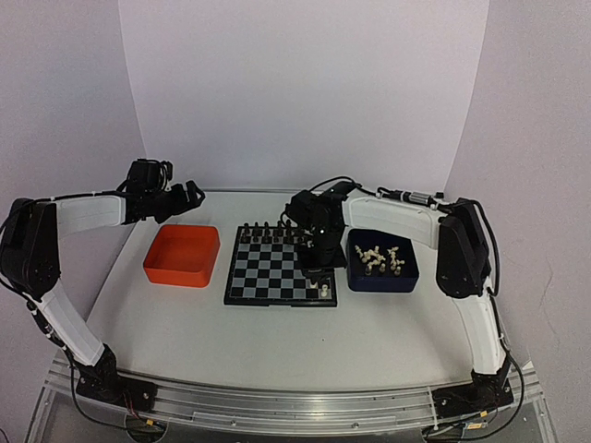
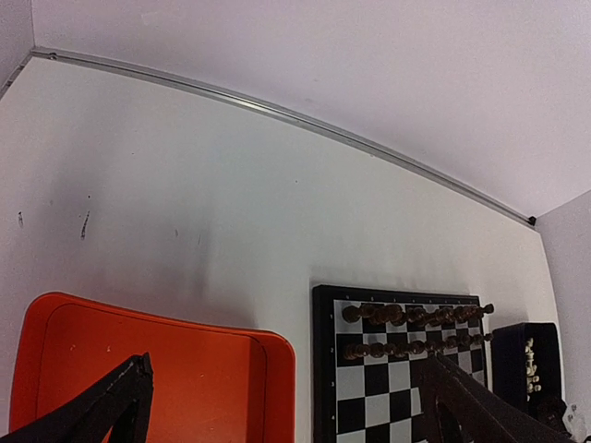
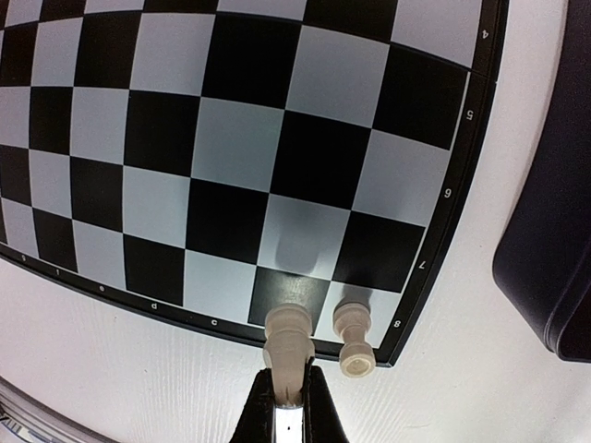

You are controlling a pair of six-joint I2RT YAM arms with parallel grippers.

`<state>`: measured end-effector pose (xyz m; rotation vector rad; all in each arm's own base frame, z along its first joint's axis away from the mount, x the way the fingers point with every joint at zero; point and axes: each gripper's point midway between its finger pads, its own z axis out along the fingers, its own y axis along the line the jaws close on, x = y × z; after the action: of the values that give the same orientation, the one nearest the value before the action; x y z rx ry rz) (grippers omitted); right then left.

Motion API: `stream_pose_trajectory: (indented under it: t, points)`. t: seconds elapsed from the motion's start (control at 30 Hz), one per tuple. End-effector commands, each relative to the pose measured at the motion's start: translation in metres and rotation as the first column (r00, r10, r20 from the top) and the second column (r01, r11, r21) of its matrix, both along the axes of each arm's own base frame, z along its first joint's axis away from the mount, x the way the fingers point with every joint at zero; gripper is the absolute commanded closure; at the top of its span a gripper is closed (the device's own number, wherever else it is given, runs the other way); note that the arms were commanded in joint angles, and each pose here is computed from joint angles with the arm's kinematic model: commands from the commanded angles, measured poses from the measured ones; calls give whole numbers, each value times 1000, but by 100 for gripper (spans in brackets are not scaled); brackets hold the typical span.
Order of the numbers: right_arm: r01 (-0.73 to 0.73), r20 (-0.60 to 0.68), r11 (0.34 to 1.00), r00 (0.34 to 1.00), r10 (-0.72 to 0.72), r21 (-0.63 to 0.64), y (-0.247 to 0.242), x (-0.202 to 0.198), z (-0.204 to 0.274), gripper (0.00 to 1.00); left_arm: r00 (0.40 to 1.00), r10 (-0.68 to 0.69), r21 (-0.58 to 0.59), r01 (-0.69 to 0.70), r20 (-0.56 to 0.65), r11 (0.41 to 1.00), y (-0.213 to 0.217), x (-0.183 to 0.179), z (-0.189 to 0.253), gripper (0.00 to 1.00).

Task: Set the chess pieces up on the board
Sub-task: Place the chess piece on the chessboard.

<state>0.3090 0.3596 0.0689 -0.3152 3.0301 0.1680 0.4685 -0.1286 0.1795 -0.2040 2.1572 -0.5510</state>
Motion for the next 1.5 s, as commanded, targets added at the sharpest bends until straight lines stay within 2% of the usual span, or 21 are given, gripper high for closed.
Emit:
stream_pose_trajectory:
  t: [0.0,1.47]
  points:
    - [15,5,1000,1000,-15,-9,5,1,1,100,999,-9,28,8,41,1000,1,-1,19,0]
    - [-2,-79,999,997,-1,-41,9,-7,-12,100,999,-50,101,47,21,994,0,6,11,0]
